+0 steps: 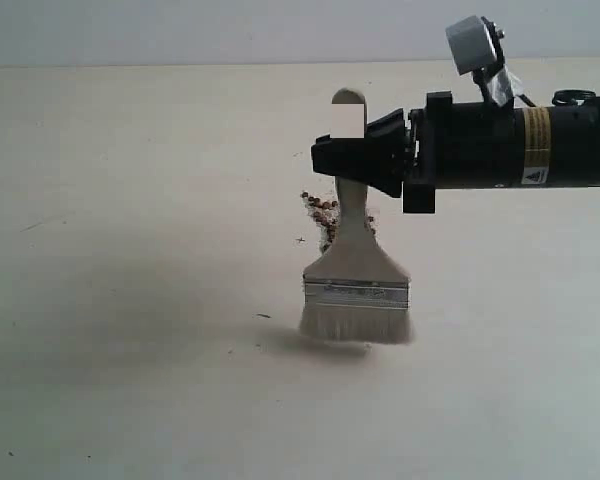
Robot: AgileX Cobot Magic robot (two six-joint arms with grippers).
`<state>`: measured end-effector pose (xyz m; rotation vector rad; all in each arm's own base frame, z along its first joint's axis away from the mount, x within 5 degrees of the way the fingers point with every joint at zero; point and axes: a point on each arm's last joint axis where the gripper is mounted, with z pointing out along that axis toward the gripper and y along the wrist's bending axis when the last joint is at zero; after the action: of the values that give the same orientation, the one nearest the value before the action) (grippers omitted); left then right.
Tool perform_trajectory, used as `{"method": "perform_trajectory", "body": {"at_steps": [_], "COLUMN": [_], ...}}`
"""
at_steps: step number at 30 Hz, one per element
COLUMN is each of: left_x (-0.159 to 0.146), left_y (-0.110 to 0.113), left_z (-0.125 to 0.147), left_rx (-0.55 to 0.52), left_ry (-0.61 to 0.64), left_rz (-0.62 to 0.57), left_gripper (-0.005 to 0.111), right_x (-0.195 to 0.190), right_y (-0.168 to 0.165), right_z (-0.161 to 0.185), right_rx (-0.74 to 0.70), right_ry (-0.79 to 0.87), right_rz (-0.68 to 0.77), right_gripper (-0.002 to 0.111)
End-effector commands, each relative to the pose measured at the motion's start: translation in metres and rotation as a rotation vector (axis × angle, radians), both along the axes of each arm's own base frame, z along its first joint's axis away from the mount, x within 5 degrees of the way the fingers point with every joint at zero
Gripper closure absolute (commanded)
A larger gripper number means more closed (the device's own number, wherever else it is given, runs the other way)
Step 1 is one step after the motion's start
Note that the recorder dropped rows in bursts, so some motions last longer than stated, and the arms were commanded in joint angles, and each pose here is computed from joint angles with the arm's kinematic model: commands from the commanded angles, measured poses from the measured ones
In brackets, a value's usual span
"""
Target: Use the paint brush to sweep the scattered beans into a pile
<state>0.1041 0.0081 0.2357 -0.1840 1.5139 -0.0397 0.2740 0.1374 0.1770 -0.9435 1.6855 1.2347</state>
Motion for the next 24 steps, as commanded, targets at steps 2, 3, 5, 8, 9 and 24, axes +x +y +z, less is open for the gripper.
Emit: {"method": "perform_trajectory", "body": {"at_steps": [2,3,5,8,9,24], "left_x": [-0.001,-0.001,-0.001,-0.001,-0.001,-0.001], "left_y": [0.0,0.0,0.0,0.0,0.0,0.0], "left_z": [-0.001,-0.001,-0.001,-0.001,-0.001,-0.001], "left_rx": [-0.004,-0.004,-0.004,-0.004,-0.004,-0.004], "left_ry": [0.001,0.001,0.001,0.001,0.001,0.001], "left_rz": [-0.002,-0.002,-0.002,-0.002,-0.002,-0.002], "left_gripper": [0.107,0.107,0.107,0.107,0.107,0.107], "right_x": [-0.008,-0.009,-0.008,-0.007,-0.007,0.018], "right_y": [0.01,0.01,0.01,0.011,0.011,0.013], "right_z": [-0.006,-0.009,-0.014,-0.022,-0.025,-0.019], "right_rx": [-0.024,-0.032,-0.038,-0.048,-0.052,-0.031], "right_ry": [-0.05,-0.058,-0.064,-0.077,-0.089,-0.301], "right_rz": [0.083,0.092,0.096,0.103,0.107,0.03], "right_gripper": [0.108,0.108,0.108,0.108,0.108,0.108]}}
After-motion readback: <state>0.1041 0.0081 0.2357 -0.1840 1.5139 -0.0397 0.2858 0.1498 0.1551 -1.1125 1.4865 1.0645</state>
